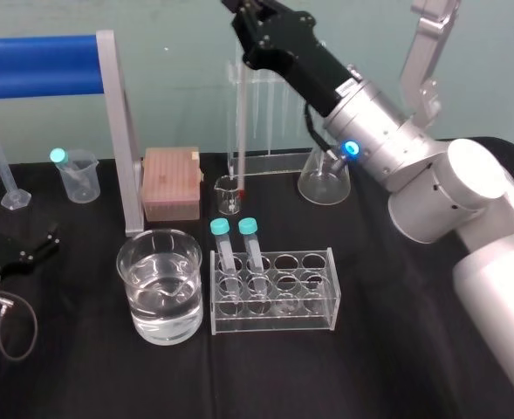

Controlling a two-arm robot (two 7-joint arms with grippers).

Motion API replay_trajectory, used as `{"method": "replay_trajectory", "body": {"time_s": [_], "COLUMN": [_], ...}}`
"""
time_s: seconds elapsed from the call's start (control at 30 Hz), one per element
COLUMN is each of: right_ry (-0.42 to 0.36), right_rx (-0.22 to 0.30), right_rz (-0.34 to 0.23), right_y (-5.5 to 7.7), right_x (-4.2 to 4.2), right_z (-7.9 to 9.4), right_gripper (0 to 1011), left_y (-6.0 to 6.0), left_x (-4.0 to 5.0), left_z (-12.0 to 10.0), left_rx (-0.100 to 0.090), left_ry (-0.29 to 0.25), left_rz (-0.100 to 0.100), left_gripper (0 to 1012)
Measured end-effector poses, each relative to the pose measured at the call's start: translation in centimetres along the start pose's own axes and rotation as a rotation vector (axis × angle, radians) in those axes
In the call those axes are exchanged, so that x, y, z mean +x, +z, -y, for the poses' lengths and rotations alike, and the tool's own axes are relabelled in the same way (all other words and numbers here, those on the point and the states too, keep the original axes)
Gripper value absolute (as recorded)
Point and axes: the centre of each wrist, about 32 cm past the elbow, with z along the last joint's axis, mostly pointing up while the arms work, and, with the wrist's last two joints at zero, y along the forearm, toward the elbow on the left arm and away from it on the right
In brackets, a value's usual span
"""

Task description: Hold the thermometer with one hand and immerse one end into the beaker, then reinsert it into the test tube rack.

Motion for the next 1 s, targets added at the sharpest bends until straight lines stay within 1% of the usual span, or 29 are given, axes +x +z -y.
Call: {"method": "replay_trajectory", "body": {"time_s": [0.03, 0.13, 0.27, 0.37, 0.47, 0.57, 0.6, 0.8, 1.0], "right_ry": [0.0, 0.058, 0.1, 0.148, 0.172, 0.209, 0.209, 0.252, 0.286], "right_rx": [0.0, 0.02, 0.023, 0.023, 0.025, 0.031, 0.031, 0.033, 0.03], "right_rz": [0.0, -0.011, -0.018, -0.032, -0.042, -0.061, -0.061, -0.09, -0.1], "right_y": [0.0, -0.5, -0.9, -1.4, -1.7, -2.0, -2.0, -2.5, -3.1], "right_x": [0.0, -0.01, -0.15, -0.43, -0.66, -1.1, -1.1, -1.86, -2.36], "right_z": [0.0, -0.7, -1.1, -1.6, -2.0, -2.5, -2.5, -3.0, -3.1], "right_gripper": [57, 57, 57, 57, 57, 57, 57, 57, 57], "left_y": [0.0, 0.0, 0.0, 0.0, 0.0, 0.0, 0.0, 0.0, 0.0], "left_x": [0.0, 0.0, 0.0, 0.0, 0.0, 0.0, 0.0, 0.0, 0.0], "left_z": [0.0, 0.0, 0.0, 0.0, 0.0, 0.0, 0.0, 0.0, 0.0], "left_rx": [0.0, 0.0, 0.0, 0.0, 0.0, 0.0, 0.0, 0.0, 0.0], "left_ry": [0.0, 0.0, 0.0, 0.0, 0.0, 0.0, 0.0, 0.0, 0.0], "left_rz": [0.0, 0.0, 0.0, 0.0, 0.0, 0.0, 0.0, 0.0, 0.0], "left_gripper": [1008, 1008, 1008, 1008, 1008, 1008, 1008, 1008, 1008]}}
